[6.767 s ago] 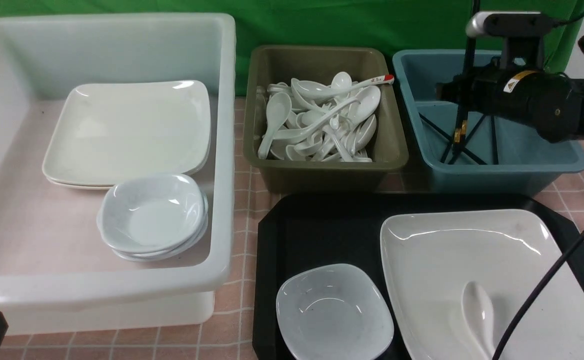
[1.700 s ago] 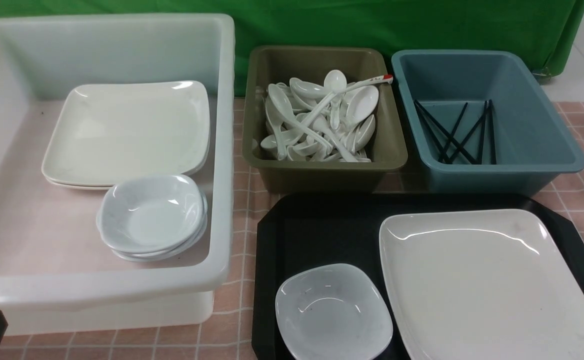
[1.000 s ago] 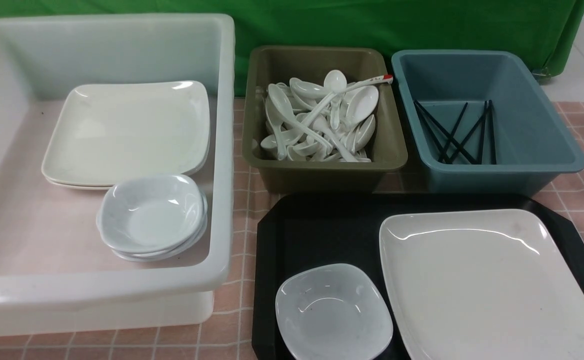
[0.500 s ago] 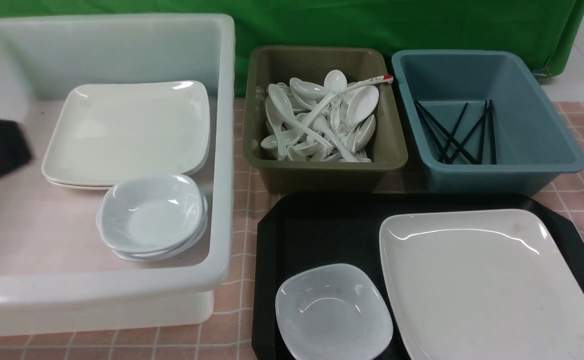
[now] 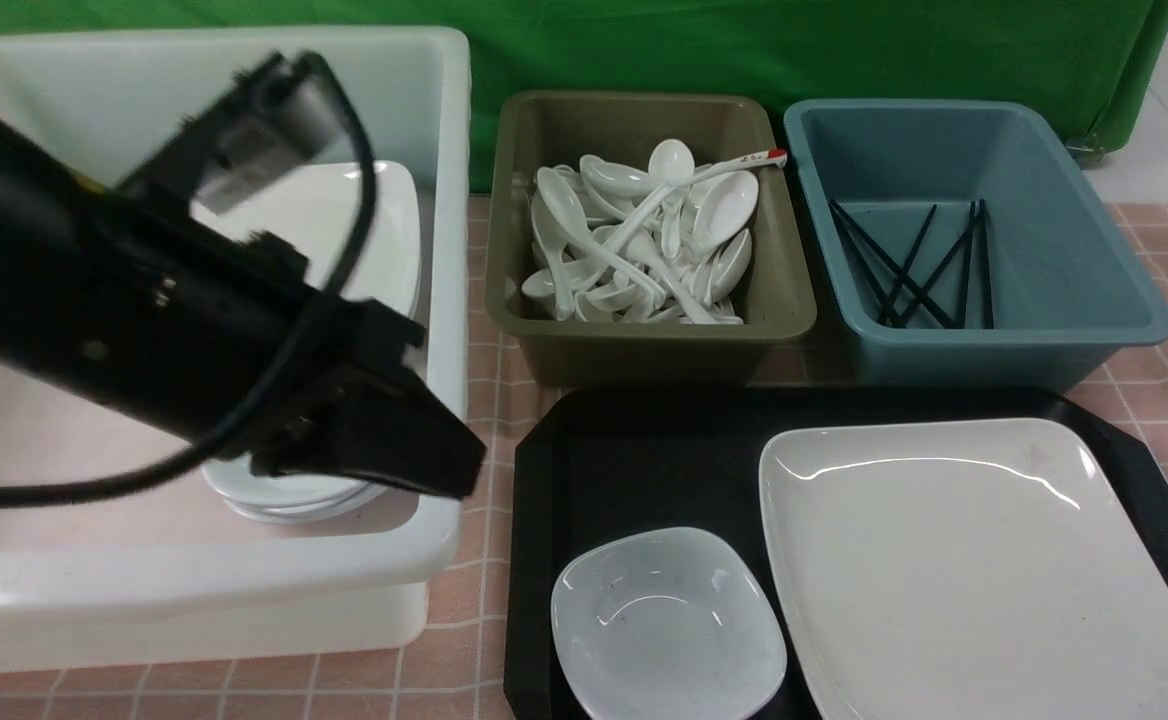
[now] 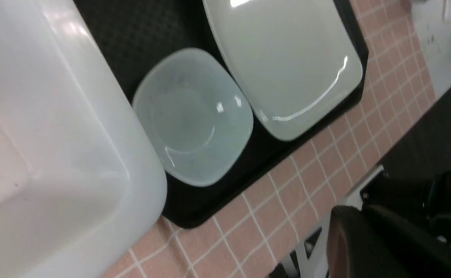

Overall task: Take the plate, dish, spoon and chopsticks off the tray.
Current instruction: Use the left arm to grab a small plate from the dinner plate

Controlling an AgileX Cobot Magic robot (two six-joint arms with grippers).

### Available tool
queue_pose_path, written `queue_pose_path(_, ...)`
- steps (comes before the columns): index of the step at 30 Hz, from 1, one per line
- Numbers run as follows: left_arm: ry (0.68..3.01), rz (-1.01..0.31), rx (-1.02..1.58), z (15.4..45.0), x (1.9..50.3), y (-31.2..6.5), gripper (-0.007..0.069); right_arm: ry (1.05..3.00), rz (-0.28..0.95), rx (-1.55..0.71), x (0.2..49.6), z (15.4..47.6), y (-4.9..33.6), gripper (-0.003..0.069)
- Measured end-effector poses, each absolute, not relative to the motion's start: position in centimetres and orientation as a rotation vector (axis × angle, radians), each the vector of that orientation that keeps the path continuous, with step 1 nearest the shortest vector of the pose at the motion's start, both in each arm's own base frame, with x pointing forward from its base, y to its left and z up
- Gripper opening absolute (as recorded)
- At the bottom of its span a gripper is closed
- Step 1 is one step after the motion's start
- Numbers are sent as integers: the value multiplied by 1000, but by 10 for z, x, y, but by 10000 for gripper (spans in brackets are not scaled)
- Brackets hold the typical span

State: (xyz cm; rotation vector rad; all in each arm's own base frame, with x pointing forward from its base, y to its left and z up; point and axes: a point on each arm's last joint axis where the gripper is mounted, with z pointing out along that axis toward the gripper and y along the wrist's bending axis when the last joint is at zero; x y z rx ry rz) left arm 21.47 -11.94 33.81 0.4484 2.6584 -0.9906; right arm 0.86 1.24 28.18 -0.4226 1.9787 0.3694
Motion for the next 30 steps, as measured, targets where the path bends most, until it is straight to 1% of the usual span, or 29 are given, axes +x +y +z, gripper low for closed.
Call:
queue_pose_path(2, 2718, -991, 525, 325, 220, -135, -4, 1977, 370, -421, 9, 282, 12, 125)
queue_pose_path(4, 2773, -954, 631, 315, 227, -156, -2, 1976, 370, -421, 9, 282, 12, 125)
queue_pose_path(6, 2819, -880, 736, 307, 235, -175, -1, 1975, 370, -421, 9, 282, 12, 125)
queue_pose_path(7, 2817, -863, 752, 308, 236, -176, -1, 1975, 370, -421, 9, 282, 12, 125)
queue_pose_path(9, 2838, -757, 852, 303, 248, -201, 6, 1975, 370, -421, 9, 282, 12, 125)
queue_pose_path(13, 2818, -651, 919, 302, 263, -226, 31, 1982, 369, -423, 8, 282, 12, 125)
queue_pose_path(17, 2794, -548, 1015, 291, 278, -252, 113, 1986, 369, -424, 8, 281, 12, 125)
queue_pose_path(19, 2783, -514, 1043, 289, 281, -258, 145, 1987, 369, -424, 8, 281, 12, 125)
queue_pose_path(23, 2752, -369, 1160, 267, 297, -269, 273, 1989, 369, -425, 8, 281, 12, 125)
queue_pose_path(25, 2739, -311, 1198, 253, 305, -272, 321, 1989, 369, -425, 8, 281, 12, 125)
queue_pose_path(26, 2742, -305, 1202, 250, 306, -272, 333, 1989, 369, -425, 8, 281, 12, 125)
queue_pose_path(28, 2736, -262, 1223, 235, 313, -275, 368, 1990, 368, -425, 8, 281, 12, 128)
queue_pose_path(30, 2718, -245, 1238, 225, 318, -277, 386, 1990, 368, -425, 8, 281, 12, 130)
